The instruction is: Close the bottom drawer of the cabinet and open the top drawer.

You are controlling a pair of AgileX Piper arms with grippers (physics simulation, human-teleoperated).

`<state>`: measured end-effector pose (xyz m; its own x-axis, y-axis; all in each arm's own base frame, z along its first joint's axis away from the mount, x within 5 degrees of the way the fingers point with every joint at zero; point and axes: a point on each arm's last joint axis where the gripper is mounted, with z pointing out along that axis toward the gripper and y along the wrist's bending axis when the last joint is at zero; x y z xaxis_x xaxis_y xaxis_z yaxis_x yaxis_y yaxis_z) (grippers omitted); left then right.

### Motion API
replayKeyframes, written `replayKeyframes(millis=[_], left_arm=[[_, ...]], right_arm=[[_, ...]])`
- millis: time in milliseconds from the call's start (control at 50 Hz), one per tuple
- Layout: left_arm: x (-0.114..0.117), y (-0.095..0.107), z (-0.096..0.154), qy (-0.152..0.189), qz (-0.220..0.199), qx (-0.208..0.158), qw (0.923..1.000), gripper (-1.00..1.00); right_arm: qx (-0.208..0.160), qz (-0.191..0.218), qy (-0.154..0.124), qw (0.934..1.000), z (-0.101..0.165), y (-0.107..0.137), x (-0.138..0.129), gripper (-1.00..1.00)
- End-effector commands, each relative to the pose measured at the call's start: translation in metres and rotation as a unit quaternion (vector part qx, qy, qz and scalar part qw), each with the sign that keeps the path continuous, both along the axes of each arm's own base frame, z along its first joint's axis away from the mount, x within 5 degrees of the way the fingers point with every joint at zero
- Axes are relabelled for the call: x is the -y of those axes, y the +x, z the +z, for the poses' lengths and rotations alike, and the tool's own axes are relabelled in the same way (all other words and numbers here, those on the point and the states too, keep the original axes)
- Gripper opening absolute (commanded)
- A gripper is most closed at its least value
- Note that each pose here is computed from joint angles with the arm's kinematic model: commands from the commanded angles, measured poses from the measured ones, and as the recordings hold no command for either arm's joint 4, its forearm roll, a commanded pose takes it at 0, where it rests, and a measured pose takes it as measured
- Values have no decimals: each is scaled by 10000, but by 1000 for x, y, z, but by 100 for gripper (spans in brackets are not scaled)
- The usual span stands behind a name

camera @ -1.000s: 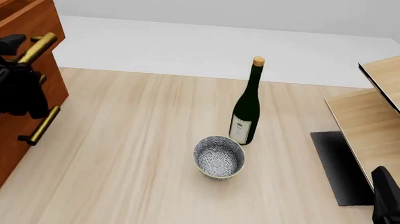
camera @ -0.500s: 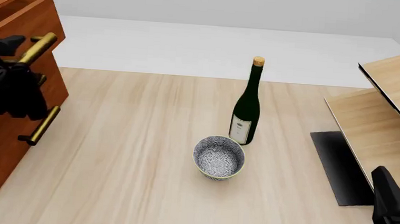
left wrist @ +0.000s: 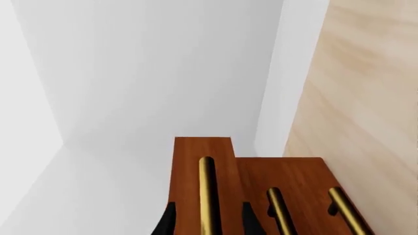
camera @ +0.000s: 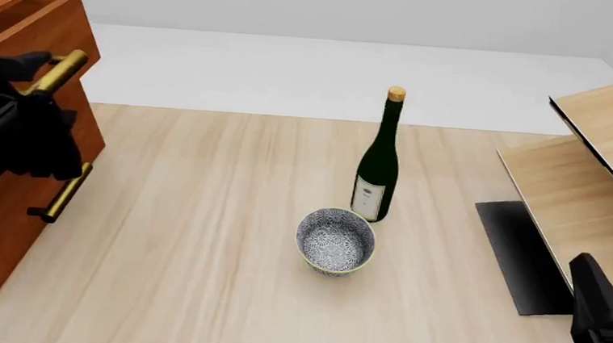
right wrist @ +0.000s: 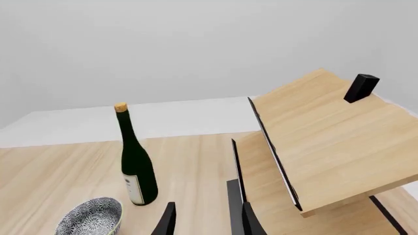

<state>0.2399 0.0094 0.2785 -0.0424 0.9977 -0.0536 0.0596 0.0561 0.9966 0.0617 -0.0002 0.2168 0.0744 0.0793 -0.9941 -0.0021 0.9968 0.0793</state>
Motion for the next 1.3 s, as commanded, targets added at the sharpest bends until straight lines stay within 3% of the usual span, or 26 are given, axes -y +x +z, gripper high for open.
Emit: replayKeyframes(millis=[20,960,1100,1260,1300], left_arm=[[4,0,2,-43,-89,-8,10000,100],[33,25,25,-512,-606,61,9968,100],[39,26,53,-987,-692,63,9927,100],[43,19,110,-1972,-726,50,9777,100],[43,14,119,-2067,-748,81,9755,100]], right_arm=[[-9,-10,30,10000,0,1,0,100],[-7,-47,99,9999,0,1,1,100],[-7,-49,101,9999,0,1,1,100],[-7,-41,109,9999,0,1,1,100],[-6,-37,111,9999,0,0,1,100]])
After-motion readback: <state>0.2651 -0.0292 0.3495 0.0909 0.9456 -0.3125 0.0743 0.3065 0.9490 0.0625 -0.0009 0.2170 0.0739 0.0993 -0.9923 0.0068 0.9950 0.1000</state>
